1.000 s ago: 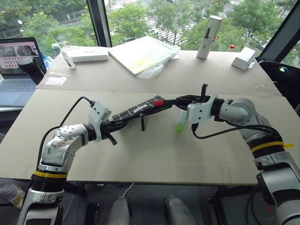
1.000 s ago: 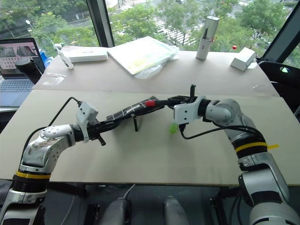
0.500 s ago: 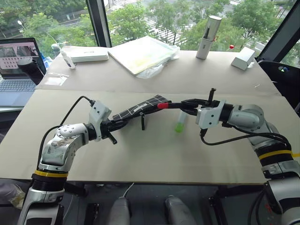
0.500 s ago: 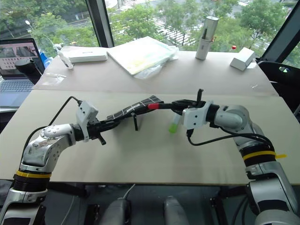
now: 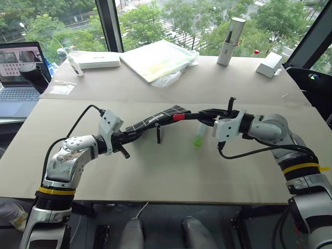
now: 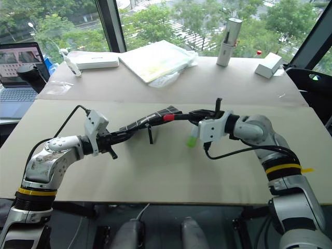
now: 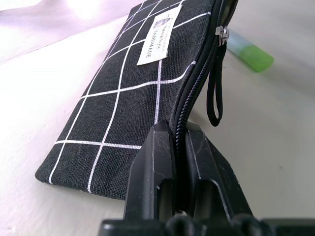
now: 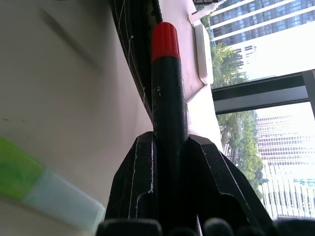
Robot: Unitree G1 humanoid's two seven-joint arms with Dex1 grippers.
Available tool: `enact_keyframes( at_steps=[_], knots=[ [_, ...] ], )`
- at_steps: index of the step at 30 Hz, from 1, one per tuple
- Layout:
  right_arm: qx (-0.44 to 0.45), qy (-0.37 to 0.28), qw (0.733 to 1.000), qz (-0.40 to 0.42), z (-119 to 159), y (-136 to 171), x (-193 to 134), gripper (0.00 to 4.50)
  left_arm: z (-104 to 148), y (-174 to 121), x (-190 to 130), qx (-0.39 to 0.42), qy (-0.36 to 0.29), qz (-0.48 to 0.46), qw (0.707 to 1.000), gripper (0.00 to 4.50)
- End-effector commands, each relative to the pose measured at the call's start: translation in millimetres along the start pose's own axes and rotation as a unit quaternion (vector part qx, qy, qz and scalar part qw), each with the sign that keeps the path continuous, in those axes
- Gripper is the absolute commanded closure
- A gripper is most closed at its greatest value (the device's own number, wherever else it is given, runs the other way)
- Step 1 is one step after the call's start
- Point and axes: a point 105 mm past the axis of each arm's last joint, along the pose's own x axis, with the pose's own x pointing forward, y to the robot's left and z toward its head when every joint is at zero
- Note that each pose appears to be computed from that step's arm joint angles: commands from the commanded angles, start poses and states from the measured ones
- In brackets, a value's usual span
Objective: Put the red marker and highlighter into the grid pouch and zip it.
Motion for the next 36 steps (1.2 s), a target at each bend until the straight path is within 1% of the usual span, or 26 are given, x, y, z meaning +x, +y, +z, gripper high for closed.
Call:
enact_keyframes(
  at_steps=[1, 5, 11, 15, 19, 25, 27, 28, 30, 33, 35, 36],
  knots=[
    [-0.03, -0.018, 0.999, -0.003, 9, -6, 11, 3.94, 11, -1, -2, 0.015, -0.014, -0.003, 1.0, 4.5],
    [-0.038, -0.033, 0.999, 0.016, 16, 4, 23, 3.94, 11, -2, -1, 0.015, -0.014, -0.005, 1.0, 4.5],
    [-0.052, -0.042, 0.998, 0.02, 23, 2, 41, 3.94, 12, -3, 0, 0.014, -0.015, -0.007, 1.0, 4.5],
    [-0.057, -0.08, 0.995, 0.018, 44, 1, 60, 3.94, 11, -3, 1, 0.014, -0.013, -0.009, 1.0, 4.5],
    [-0.047, -0.114, 0.992, 0.022, 64, 6, 76, 3.94, 12, -4, 2, 0.013, -0.015, -0.011, 1.0, 4.5],
    [-0.021, -0.136, 0.99, 0.019, 77, 11, 86, 3.94, 12, -5, 2, 0.011, -0.015, -0.01, 1.0, 4.5],
    [0.005, -0.135, 0.99, 0.029, 77, 13, 86, 2.94, 11, -5, 1, 0.01, -0.014, -0.009, 1.0, 4.5],
    [0.011, -0.133, 0.991, 0.029, 76, 12, 85, 2.72, 11, -5, 1, 0.01, -0.014, -0.009, 1.0, 4.5],
    [0.019, -0.12, 0.993, 0.013, 70, 5, 84, 2.03, 11, -5, 1, 0.009, -0.015, -0.008, 1.0, 4.5],
    [0.029, -0.089, 0.996, 0.01, 53, -2, 79, 1.06, 10, -5, 1, 0.009, -0.015, -0.008, 1.0, 4.5],
    [0.03, -0.072, 0.997, 0.005, 44, -6, 72, 0.32, 9, -5, 2, 0.009, -0.014, -0.008, 1.0, 4.5],
    [0.035, -0.068, 0.997, 0.0, 39, -9, 67, 0.32, 9, -6, 2, 0.009, -0.014, -0.009, 1.0, 4.5]
  ],
)
